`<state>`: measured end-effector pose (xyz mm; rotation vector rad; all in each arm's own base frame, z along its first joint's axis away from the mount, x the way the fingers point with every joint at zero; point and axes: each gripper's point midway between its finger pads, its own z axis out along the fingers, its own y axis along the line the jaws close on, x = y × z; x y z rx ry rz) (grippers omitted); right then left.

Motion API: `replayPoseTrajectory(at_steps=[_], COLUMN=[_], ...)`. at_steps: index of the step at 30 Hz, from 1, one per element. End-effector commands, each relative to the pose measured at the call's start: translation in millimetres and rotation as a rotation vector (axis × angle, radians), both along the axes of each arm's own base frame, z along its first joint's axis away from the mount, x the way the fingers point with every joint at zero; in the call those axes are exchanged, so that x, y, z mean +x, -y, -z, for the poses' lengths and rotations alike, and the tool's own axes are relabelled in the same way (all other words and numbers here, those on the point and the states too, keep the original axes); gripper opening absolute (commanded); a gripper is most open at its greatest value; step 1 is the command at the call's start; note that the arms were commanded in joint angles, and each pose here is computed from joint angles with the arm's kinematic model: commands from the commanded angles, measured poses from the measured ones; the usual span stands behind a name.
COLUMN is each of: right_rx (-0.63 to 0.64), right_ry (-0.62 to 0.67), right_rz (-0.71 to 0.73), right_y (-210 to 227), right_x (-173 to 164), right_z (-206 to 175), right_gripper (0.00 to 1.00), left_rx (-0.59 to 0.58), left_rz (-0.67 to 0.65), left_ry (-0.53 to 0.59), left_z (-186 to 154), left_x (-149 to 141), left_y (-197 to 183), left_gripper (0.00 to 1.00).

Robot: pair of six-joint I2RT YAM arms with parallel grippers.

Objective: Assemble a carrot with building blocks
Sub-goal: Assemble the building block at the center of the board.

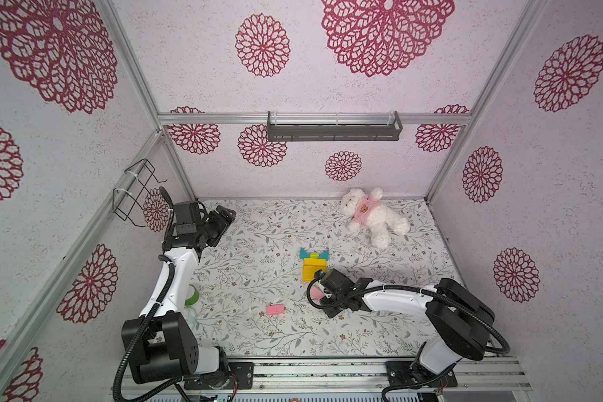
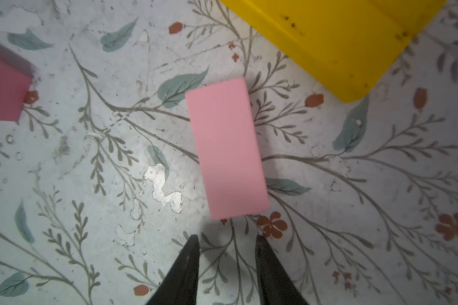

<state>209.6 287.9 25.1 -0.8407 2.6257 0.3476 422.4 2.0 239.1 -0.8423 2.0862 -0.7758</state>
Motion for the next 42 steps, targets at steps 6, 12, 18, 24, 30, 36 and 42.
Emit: replayPoseTrajectory(at_steps=[6, 12, 18, 24, 30, 36, 42], right_rx=[-0.058, -0.074, -0.087, -0.096, -0.081, -0.087, -0.107], right_ry=[0.042, 0.06, 0.071, 0.082, 0.081, 0.089, 0.113], right_rz=[0.057, 0.067, 0.064, 0.064, 0.052, 0.052, 0.068], right_y=[7, 10, 14, 17, 7, 4, 7], right_x=[16, 27, 30, 34, 40, 44, 48], right_z=[5, 1, -4, -6, -6, -8, -9], right_gripper=[0.33, 0.32, 0.32, 0.32, 0.36, 0.47, 0.56], left_rx=[0.013, 0.013, 0.013, 0.013, 0.013, 0.014, 0.011], left_rz=[0.001, 0.002, 0.002, 0.002, 0.002, 0.002, 0.003], left_ry=[0.005, 0.009, 0.007, 0.007, 0.01, 0.011, 0.011], left_z=[-1, -3, -2, -2, -3, -4, -4], left_x=[2, 1, 2, 1, 1, 1, 1], left_y=[0, 0, 0, 0, 0, 0, 0], left_gripper=[0.88, 0.88, 0.88, 0.88, 0.88, 0.88, 0.88])
